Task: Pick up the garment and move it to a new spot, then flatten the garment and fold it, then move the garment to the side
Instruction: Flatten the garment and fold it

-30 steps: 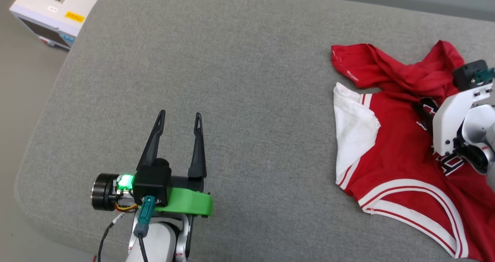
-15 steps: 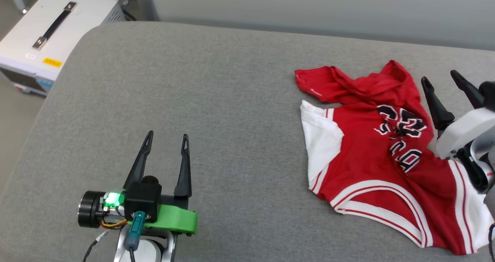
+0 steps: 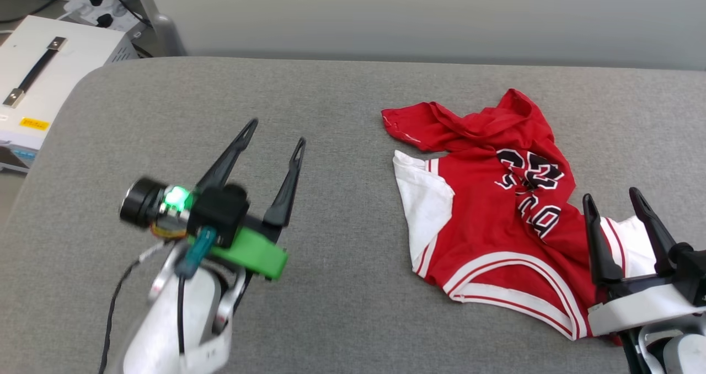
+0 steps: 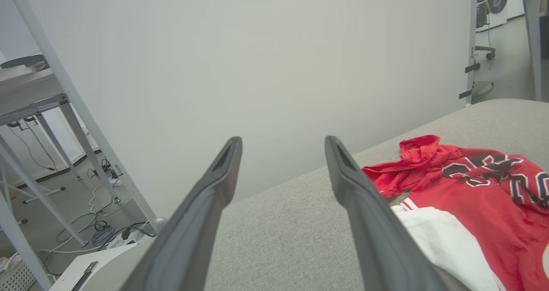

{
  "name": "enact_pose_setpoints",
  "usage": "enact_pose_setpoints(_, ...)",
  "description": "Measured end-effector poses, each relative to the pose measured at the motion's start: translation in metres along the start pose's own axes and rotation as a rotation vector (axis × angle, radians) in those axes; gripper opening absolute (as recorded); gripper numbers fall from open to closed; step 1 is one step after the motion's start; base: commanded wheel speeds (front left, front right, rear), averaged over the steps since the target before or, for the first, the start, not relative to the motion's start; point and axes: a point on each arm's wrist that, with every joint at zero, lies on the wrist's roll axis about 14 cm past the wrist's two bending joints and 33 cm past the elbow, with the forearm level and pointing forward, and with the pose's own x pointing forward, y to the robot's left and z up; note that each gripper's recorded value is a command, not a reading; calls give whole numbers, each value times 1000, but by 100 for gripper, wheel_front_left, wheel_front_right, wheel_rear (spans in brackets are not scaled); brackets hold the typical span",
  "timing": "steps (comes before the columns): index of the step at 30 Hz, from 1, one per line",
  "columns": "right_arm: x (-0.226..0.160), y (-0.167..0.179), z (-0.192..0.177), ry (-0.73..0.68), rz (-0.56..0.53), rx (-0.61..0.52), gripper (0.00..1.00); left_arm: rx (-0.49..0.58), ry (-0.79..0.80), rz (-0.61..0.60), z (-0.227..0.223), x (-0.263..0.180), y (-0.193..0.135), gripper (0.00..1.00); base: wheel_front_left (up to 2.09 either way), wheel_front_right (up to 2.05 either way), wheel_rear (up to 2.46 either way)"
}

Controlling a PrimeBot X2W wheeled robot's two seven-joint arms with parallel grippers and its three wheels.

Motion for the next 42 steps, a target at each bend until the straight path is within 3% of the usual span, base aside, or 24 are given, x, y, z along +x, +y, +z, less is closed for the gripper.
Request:
enact_pose_setpoints(4, -6, 3, 7, -15, -14, -6, 100, -28, 72, -124, 1, 34, -17, 100, 0, 0, 0)
enact_pose_setpoints(11, -12, 2, 8, -14, -41, -2, 100, -116, 337, -462, -17, 60, -92, 100, 0, 0, 0)
enact_pose_setpoints(18, -15, -5, -5, 24, -69, -1, 100, -68, 716, -804, -69, 32, -169, 100, 0, 0, 0)
enact_pose_setpoints(26, -6, -15, -18, 43, -99, 0, 100, 30, 936, -927, -130, 13, -184, 100, 0, 0, 0)
enact_pose_setpoints(37, 4, -29, -48, 112, -144, 5, 100, 90, 1050, -991, -185, 6, -193, 100, 0, 0, 0)
enact_pose_setpoints(38, 5, -31, -50, 114, -148, 3, 100, 95, 1047, -998, -185, 6, -194, 87, 0, 0, 0)
enact_pose_setpoints(39, 5, -32, -51, 118, -152, 2, 100, 102, 1035, -1003, -185, 7, -195, 17, 0, 0, 0)
enact_pose_setpoints(40, 5, -34, -50, 117, -158, 1, 100, 71, 985, -999, -182, 8, -198, 0, 0, 0, 0)
enact_pose_setpoints(42, 5, -36, -48, 110, -161, -6, 100, 50, 929, -989, -178, 11, -199, 0, 0, 0, 0)
